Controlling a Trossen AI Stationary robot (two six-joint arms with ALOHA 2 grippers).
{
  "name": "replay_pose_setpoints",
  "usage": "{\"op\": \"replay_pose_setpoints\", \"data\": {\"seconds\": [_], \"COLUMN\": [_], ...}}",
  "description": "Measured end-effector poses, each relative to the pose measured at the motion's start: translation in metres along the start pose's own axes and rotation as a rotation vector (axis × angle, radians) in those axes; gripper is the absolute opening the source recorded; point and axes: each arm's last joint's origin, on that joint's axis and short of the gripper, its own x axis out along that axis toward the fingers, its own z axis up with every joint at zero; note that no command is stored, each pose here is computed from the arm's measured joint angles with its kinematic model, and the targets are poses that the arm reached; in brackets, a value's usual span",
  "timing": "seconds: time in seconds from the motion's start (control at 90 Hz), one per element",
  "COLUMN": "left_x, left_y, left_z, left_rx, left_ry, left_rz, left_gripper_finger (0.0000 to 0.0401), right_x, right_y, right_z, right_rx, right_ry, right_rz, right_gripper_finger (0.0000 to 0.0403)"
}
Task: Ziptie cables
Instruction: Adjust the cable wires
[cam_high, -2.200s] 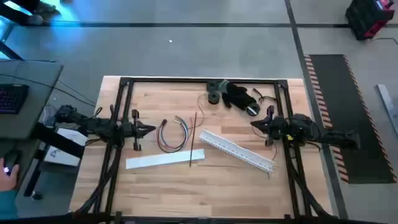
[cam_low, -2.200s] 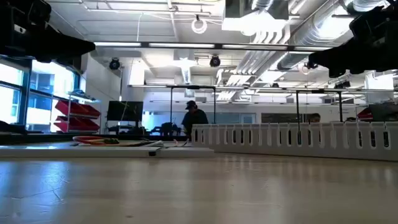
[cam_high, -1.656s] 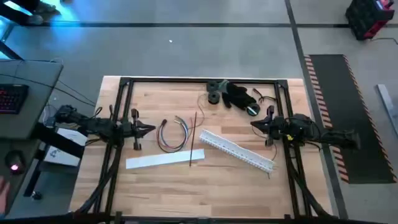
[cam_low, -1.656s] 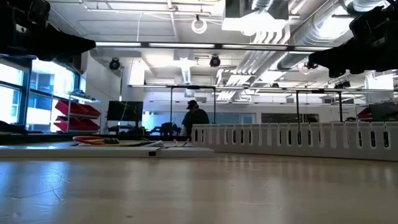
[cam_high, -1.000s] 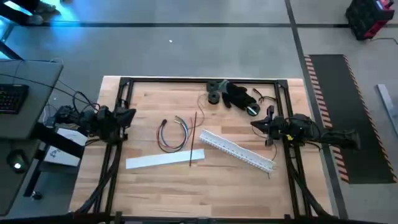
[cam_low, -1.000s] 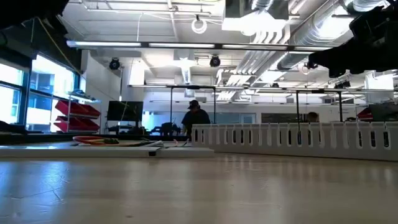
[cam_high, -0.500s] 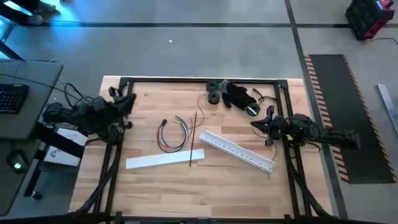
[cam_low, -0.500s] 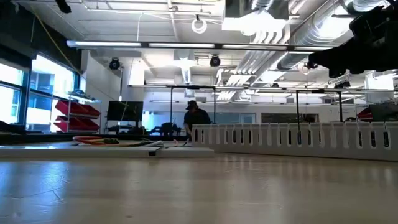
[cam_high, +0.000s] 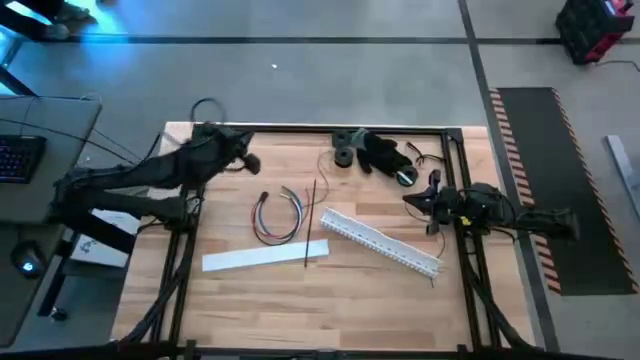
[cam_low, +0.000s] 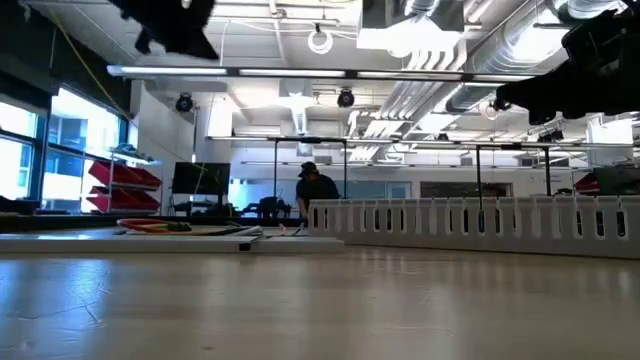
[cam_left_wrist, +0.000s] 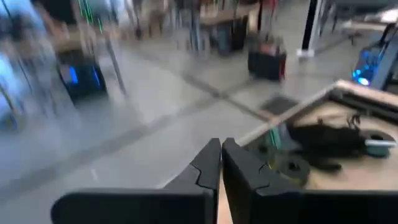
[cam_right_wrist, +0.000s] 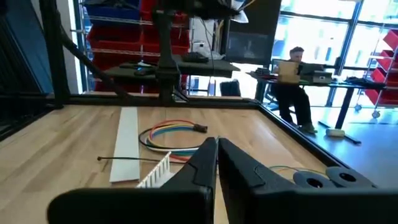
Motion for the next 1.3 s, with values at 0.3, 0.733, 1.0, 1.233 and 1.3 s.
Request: {"op": "replay_pose_setpoints", "data": {"seconds": [0.3, 0.733, 1.0, 1.233, 1.3], "left_x": [0.052, 0.084, 0.091, 0.095, 0.096], "left_y": [0.009, -0.001, -0.004, -0.006, -0.009], "left_z": [-0.015, -0.044, -0.082, -0.108, -0.114], "left_rx": [0.067, 0.042, 0.044, 0.073, 0.078], "left_ry": [0.140, 0.298, 0.630, 0.850, 0.879], "left_rz": [0.049, 0.091, 0.032, 0.006, 0.012], "left_gripper_finger": [0.0000, 0.0000, 0.0007, 0.0031, 0.0042], "right_x": [0.000, 0.000, 0.000, 0.000, 0.000], "right_y": [0.000, 0.000, 0.000, 0.000, 0.000], "right_z": [0.000, 0.000, 0.000, 0.000, 0.000], "right_rx": [0.000, 0.000, 0.000, 0.000, 0.000], "right_ry": [0.000, 0.000, -0.001, 0.000, -0.001], "right_rz": [0.000, 0.000, 0.000, 0.000, 0.000], "right_gripper_finger": [0.0000, 0.0000, 0.0000, 0.0000, 0.0000]}}
